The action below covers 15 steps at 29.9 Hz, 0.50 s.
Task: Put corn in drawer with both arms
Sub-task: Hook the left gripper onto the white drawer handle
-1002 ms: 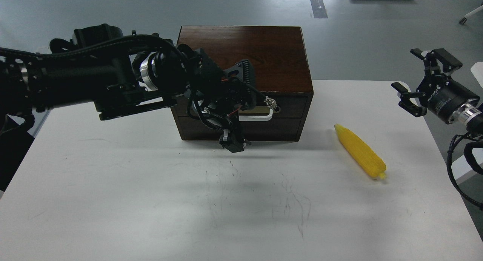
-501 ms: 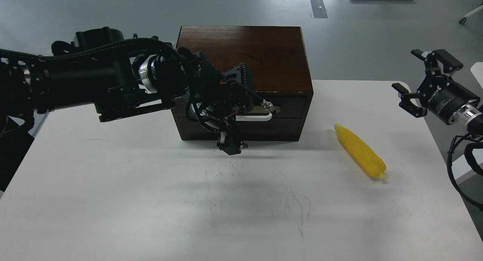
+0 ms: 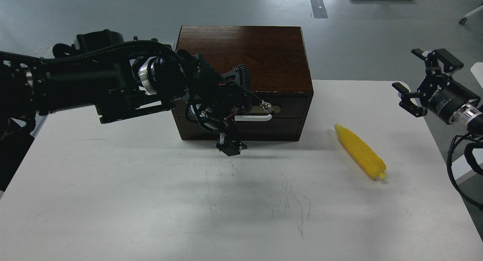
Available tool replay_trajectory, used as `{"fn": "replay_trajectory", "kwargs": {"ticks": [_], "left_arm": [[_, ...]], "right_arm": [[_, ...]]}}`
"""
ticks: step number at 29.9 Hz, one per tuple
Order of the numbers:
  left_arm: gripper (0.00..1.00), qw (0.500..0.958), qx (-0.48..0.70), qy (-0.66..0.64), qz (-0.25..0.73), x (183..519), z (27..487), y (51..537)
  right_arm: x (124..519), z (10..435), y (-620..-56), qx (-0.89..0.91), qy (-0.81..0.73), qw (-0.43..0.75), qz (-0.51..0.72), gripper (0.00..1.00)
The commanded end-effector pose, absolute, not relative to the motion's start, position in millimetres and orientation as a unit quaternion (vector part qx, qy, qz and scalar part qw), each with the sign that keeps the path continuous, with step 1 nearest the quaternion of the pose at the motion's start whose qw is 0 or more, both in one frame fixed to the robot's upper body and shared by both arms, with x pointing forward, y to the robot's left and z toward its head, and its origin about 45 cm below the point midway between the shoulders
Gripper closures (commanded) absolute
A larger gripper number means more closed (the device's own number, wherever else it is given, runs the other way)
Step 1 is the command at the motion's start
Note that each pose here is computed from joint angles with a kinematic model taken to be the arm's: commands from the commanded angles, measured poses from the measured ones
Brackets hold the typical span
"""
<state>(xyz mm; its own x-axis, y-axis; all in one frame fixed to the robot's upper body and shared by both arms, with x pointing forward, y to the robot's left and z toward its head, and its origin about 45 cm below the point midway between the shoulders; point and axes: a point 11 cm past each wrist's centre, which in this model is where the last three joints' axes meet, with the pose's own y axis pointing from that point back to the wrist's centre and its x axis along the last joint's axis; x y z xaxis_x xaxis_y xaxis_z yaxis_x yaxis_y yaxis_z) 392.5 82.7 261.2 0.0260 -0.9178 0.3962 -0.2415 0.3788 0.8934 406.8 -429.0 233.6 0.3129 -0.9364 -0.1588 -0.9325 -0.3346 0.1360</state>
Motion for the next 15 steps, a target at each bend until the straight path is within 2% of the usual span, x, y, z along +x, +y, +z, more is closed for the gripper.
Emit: {"fn": "replay_trajectory", "kwargs": {"ticks": [1, 15], "left_arm": [[0.02, 0.546, 0.461, -0.626, -0.312, 390.7, 260.7, 81.6], [0.02, 0.547, 0.449, -0.628, -0.323, 382.0, 257.1, 73.7]], "right_arm": [[406.8, 233.5, -429.0, 0.810, -0.577, 0.009, -0.105, 0.00], [407.4, 234.7, -429.4, 0.810, -0.578, 0.008, -0.104, 0.00]]}}
